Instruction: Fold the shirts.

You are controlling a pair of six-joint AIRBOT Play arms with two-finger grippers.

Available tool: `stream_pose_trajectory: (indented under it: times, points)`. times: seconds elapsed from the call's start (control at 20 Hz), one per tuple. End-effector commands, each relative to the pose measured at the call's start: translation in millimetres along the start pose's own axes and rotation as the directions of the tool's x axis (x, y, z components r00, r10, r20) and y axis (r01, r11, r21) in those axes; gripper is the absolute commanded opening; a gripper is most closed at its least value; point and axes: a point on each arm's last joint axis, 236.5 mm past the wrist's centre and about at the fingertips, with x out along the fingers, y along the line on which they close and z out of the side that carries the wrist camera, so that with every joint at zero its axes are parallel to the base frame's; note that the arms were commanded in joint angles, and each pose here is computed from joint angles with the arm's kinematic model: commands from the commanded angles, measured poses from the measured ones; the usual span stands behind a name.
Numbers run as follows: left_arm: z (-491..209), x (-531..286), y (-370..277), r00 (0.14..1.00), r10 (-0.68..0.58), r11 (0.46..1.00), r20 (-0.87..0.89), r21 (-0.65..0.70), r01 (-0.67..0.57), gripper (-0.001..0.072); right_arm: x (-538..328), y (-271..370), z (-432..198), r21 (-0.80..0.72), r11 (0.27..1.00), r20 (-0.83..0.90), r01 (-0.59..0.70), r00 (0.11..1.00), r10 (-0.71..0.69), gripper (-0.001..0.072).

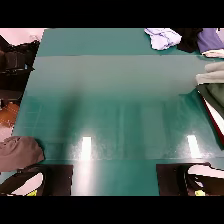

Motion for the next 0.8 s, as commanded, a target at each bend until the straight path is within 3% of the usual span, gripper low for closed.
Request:
stream_pose_trajectory:
  times: [0.0,0.2,0.5,0.55,0.6,0.65,0.7,0.75]
  points:
    - [-0.6,-0.3,0.1,1.000,0.000,1.000,-0.002,0.011,0.000,0.0034,-9.8,-69.4,-44.6,0.085,0.952,-0.170,0.293,0.946,-0.276,0.0016]
    - [-0.6,-0.4,0.2,1.000,0.001,1.000,-0.002,0.024,-0.001,0.0034,-3.1,-110.5,-91.9,0.077,0.894,-0.306,0.442,0.864,-0.400,0.0017]
    - [-2.8,-0.4,-0.1,1.000,-0.001,1.000,-0.011,0.023,0.001,0.0034,20.7,-140.1,-136.7,0.041,0.860,-0.421,0.508,0.790,-0.446,0.0022]
    - [-3.2,-0.4,-0.2,1.000,-0.001,1.000,-0.013,0.023,0.001,0.0033,20.9,-147.1,-140.4,0.028,0.848,-0.428,0.529,0.773,-0.468,0.0086]
    - [-3.5,-0.4,-0.2,1.000,-0.001,1.000,-0.014,0.023,0.001,0.0034,20.7,-153.0,-141.5,0.020,0.837,-0.426,0.548,0.761,-0.488,0.0291]
    - [-3.6,-0.4,-0.2,1.000,-0.001,1.000,-0.015,0.023,0.002,0.0034,20.4,-157.1,-139.7,0.014,0.829,-0.417,0.559,0.757,-0.504,0.0558]
    - [-3.5,-0.4,-0.2,1.000,-0.001,1.000,-0.014,0.023,0.001,0.0034,20.8,-158.0,-136.4,0.013,0.828,-0.404,0.561,0.760,-0.509,0.0720]
    - [-3.4,-0.4,-0.2,1.000,-0.001,1.000,-0.014,0.023,0.001,0.0034,19.9,-157.2,-133.3,0.016,0.829,-0.389,0.559,0.767,-0.510,0.0720]
